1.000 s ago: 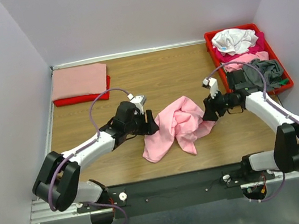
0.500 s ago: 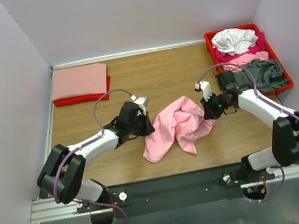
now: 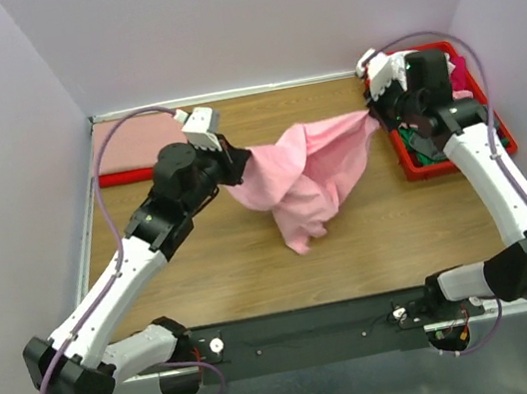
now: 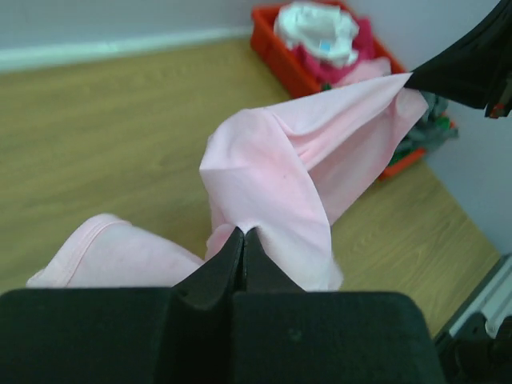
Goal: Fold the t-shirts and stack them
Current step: Flatten the tshirt out
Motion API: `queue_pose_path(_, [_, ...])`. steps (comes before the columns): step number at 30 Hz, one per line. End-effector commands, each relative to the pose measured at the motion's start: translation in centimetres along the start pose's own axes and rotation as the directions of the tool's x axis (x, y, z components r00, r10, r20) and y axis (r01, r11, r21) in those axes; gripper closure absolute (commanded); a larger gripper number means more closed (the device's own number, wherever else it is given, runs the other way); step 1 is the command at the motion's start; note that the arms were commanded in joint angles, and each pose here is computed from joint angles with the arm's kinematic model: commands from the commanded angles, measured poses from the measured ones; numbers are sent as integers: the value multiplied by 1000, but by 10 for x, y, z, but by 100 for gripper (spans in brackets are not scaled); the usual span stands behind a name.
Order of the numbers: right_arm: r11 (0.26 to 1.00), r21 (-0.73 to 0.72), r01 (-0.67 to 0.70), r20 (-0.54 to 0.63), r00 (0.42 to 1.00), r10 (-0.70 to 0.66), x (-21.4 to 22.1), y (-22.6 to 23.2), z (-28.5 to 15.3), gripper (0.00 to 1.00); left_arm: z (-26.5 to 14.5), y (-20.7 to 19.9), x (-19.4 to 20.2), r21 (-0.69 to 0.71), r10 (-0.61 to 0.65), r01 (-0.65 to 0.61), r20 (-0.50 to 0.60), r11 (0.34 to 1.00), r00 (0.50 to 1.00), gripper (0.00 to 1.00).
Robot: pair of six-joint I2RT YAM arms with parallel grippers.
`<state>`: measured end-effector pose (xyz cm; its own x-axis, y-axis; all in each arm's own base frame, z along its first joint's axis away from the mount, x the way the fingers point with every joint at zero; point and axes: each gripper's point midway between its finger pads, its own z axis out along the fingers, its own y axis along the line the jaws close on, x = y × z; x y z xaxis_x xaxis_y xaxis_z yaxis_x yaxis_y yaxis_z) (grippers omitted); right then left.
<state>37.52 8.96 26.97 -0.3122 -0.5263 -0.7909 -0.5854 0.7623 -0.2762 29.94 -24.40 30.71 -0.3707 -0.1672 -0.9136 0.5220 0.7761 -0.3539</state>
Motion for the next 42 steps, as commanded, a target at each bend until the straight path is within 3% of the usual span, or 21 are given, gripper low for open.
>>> queue_pose_path(1, [992, 123, 12, 118, 993, -27, -63, -35, -28, 100, -34, 2, -66, -63, 82, -73, 170, 995, 982, 100])
queue_pose_path(4, [980, 200, 10, 253, 966, -62, -119, -55, -67, 100, -58, -5, -101, -77, 121, -104, 266, 992, 956, 100])
queue_pose_path(7, [969, 246, -8, 308, 949, -70, -141, -64, -90, 99, -82, -1, -124, -134, 148, -108, 335, 985, 931, 100])
queue_pose_path(11, [932, 360, -47, 324, 943, -78, -149, -86, -116, 100, -114, 35, -136, -326, 154, -18, 397, 945, 905, 100])
queue_pose_path(19, [896, 436, -80, 344, 935, -84, -144, -97, -148, 100, -126, 46, -123, -353, 98, 53, 397, 934, 913, 100])
queue_pose_path(22, [923, 384, -31, 353, 928, -116, -143, -80, -151, 100, -118, 34, -117, -284, 78, 33, 373, 958, 924, 100])
queue_pose_path(27, [966, 242, 90, 339, 925, -171, -125, -38, -160, 100, -105, -23, -96, 36, 89, -104, 290, 994, 953, 100])
queue_pose_path(35, [974, 165, 154, 300, 933, -199, -87, -5, -189, 100, -141, -46, -80, 165, 55, -99, 255, 981, 965, 100])
queue_pose_path(42, [972, 157, 176, 353, 909, -222, -90, 13, -235, 100, -181, -71, -66, 303, -31, -32, 201, 953, 979, 100])
